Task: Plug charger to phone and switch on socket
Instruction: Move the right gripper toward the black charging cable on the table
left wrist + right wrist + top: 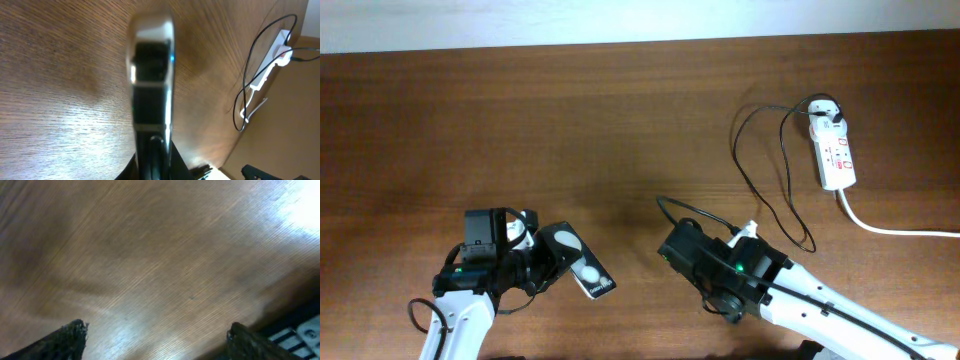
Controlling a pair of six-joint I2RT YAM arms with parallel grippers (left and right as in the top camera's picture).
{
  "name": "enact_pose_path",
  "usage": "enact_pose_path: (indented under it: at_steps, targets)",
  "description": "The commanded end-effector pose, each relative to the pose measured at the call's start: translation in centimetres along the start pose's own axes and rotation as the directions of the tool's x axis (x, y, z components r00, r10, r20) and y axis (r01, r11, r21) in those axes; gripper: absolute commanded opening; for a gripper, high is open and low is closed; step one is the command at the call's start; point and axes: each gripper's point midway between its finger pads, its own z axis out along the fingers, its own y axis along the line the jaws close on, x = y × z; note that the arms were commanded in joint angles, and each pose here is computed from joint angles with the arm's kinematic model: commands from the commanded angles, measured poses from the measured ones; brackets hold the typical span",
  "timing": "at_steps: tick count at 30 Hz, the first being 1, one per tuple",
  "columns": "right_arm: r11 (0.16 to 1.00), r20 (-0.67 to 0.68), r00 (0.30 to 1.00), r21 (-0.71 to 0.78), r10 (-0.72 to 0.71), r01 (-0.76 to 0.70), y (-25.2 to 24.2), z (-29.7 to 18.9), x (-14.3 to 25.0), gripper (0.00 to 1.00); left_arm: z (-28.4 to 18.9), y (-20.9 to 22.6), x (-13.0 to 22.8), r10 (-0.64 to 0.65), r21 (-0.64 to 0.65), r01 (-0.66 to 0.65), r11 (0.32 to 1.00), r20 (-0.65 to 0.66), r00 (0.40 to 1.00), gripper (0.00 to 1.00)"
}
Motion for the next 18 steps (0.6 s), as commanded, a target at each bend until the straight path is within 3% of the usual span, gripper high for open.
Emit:
enact_pose_path:
  at_steps: [1, 18]
  targets:
    - [1.000, 0.029, 1.000, -0.005, -0.008, 0.008, -0.1, -0.4, -0.5, 1.00, -0.1, 0.0, 0.3, 0.025, 0.002, -0.025, 1.000, -0.015, 1.000, 0.00]
    - [1.000, 0.028, 1.000, -0.004, -0.009, 0.009, -0.2, -0.4, -0.5, 0.99, -0.4, -1.5, 2.8, -0.008, 0.100, 0.023, 0.995, -0.145, 0.989, 0.00]
